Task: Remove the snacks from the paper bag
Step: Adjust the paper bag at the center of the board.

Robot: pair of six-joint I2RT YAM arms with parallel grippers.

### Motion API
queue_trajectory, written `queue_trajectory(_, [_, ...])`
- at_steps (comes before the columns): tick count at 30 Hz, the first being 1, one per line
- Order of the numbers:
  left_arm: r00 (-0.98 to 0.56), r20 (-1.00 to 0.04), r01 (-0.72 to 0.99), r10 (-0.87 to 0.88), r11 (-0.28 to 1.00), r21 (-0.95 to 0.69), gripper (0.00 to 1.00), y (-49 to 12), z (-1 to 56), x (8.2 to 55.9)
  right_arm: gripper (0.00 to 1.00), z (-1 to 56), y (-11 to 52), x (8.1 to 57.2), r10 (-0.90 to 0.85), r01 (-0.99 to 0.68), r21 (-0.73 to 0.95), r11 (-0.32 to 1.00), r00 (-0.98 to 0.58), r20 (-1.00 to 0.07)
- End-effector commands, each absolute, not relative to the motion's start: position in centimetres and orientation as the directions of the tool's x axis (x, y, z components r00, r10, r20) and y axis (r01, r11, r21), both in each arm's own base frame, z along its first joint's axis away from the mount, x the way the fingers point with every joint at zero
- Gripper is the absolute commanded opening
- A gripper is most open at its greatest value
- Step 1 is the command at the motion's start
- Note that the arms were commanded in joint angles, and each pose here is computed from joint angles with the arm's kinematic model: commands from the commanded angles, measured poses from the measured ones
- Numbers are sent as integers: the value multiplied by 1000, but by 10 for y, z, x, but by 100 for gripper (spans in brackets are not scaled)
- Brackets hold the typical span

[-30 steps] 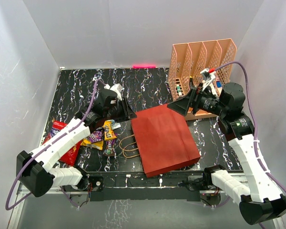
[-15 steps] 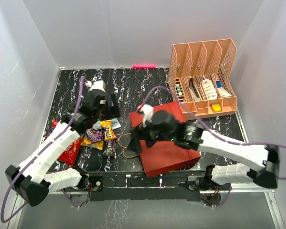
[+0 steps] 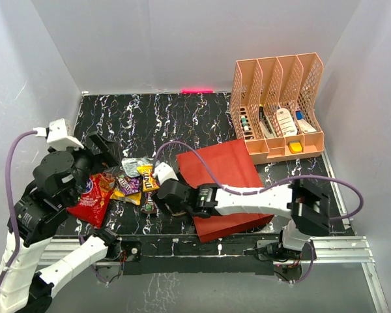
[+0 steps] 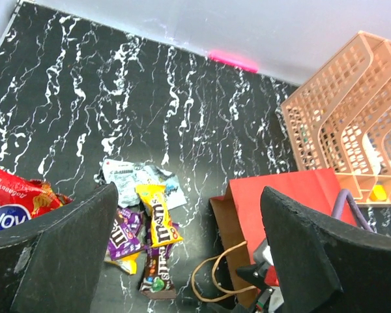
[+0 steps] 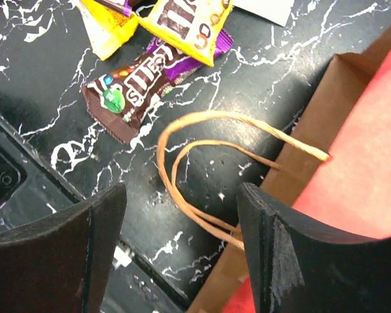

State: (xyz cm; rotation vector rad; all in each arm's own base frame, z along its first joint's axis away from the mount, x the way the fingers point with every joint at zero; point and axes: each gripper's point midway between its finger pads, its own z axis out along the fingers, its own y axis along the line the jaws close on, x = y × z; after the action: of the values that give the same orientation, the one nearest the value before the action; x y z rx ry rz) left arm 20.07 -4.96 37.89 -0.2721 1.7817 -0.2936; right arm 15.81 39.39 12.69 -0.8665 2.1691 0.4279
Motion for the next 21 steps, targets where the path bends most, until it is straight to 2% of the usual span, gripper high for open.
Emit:
queue_trajectory(1, [-295,-919,-67,-263,965,-255,89,-47,357,205,63,145,429,173,-396,-698,24,716,-434,-809])
queue_trajectory(2, [-294,-919,-66,-263,965,-255,89,-47,358,205,52,144,432,173,-396,-695,26,718,-440,-806])
queue_trajectory(4, [-281,-921,-64,-269,963,-262,89,-46,362,204,21,151,437,173,-379,-684,45,728,-457,-805])
queue_trajectory(6, [-267,-924,-61,-272,962,-266,89,-45,367,203,9,175,443,174,-327,-679,86,729,-456,-828])
queue_trajectory(11, [-244,-926,-62,-288,957,-282,89,-41,374,200,7,254,439,171,-161,-719,233,654,-433,-887])
queue_trajectory(16, [-229,-923,-52,-310,951,-306,89,-42,377,198,7,332,412,176,39,-814,440,379,-461,-887])
queue_trajectory(21, [-221,-921,-43,-319,947,-318,89,-45,380,201,7,377,395,167,116,-840,506,195,-492,-863])
